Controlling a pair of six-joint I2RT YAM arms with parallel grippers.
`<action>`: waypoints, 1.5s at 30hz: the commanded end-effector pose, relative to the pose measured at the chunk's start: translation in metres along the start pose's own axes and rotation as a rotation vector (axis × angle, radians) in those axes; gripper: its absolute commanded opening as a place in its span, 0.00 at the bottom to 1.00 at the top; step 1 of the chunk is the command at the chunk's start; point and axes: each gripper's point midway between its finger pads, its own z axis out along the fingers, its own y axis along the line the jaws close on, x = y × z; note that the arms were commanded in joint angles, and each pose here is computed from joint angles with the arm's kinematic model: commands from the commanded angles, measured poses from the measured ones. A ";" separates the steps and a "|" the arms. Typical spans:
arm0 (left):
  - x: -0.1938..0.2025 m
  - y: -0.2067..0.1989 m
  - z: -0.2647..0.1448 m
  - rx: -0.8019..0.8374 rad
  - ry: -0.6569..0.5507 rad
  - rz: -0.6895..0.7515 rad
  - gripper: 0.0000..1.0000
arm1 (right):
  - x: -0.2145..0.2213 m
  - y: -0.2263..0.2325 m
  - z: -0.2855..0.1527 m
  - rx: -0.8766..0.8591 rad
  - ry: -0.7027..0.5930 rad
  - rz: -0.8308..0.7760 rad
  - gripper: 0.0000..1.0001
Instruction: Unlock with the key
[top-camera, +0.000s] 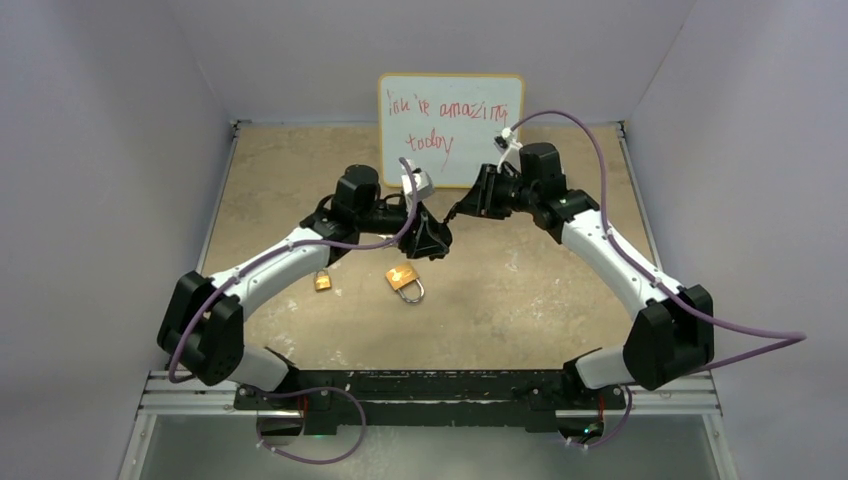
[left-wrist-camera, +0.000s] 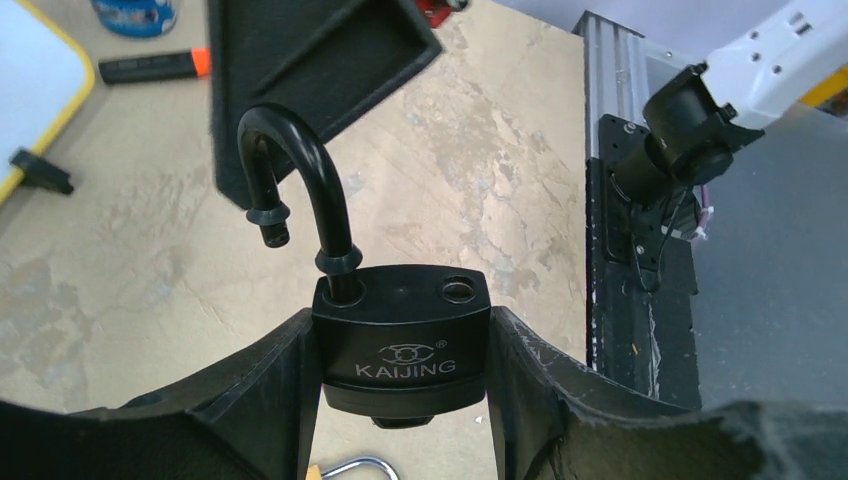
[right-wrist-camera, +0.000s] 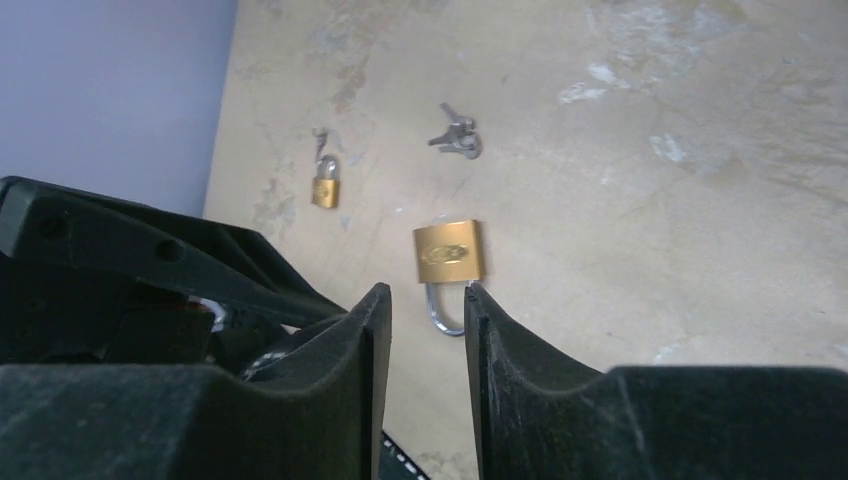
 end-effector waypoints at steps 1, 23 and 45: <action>-0.024 0.021 0.008 -0.079 -0.027 -0.081 0.00 | 0.006 -0.015 -0.005 0.063 -0.044 0.015 0.37; 0.083 0.177 0.051 -0.886 0.264 -0.660 0.00 | 0.085 -0.120 -0.060 0.570 -0.070 0.197 0.50; 0.084 0.173 0.092 -0.797 0.299 -0.613 0.69 | 0.082 -0.129 -0.059 0.602 -0.068 0.164 0.57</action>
